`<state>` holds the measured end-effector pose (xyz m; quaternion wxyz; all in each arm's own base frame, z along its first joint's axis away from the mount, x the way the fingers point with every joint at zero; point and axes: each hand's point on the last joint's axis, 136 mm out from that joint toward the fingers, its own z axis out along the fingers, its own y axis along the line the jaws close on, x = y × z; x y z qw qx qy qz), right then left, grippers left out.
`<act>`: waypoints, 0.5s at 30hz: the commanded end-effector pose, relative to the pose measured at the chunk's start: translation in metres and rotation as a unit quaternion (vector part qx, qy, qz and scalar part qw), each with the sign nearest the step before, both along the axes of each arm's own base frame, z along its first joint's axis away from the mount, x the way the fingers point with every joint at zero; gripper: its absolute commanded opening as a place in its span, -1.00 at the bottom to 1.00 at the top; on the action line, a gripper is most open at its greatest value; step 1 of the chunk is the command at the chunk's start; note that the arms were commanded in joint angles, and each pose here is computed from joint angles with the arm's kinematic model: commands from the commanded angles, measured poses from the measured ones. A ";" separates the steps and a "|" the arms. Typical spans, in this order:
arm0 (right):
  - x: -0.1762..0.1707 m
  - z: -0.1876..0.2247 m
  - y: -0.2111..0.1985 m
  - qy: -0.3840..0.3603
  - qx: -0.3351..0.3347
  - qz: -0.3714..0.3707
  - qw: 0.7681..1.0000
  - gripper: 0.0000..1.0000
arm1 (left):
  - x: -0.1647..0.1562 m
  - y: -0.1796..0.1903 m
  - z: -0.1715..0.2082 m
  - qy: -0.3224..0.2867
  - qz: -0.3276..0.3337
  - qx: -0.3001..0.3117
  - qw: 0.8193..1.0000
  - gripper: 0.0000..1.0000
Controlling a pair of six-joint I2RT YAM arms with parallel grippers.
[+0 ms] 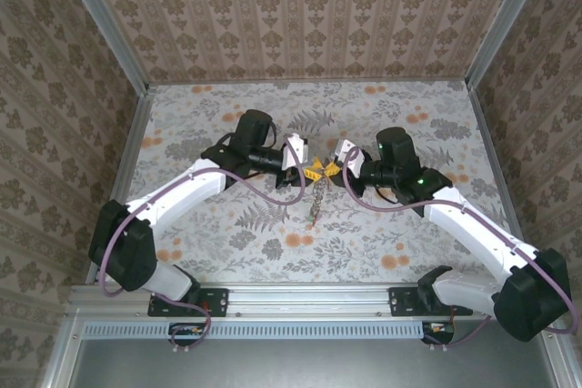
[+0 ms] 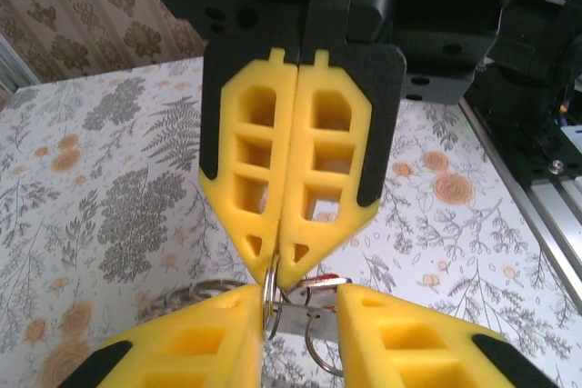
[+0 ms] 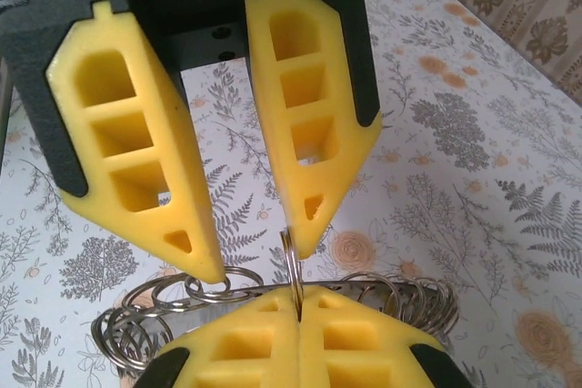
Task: Put the keys on the keyring
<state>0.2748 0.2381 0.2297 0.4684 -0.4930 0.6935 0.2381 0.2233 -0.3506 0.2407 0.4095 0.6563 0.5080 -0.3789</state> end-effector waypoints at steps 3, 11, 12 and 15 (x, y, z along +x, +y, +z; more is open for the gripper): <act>0.001 0.014 0.002 -0.024 -0.019 0.006 1.000 -1.00 | -0.001 0.001 0.008 -0.025 -0.002 0.023 0.999 -0.42; -0.003 0.021 0.005 -0.032 -0.021 0.011 0.999 -1.00 | 0.000 -0.007 0.006 -0.028 -0.007 0.035 0.999 -0.45; -0.003 0.022 0.005 -0.033 -0.021 0.011 0.999 -1.00 | 0.000 -0.008 0.004 -0.029 -0.007 0.039 0.999 -0.46; -0.004 0.023 0.005 -0.035 -0.022 0.013 0.999 -1.00 | 0.000 -0.007 0.002 -0.032 -0.004 0.047 0.998 -0.49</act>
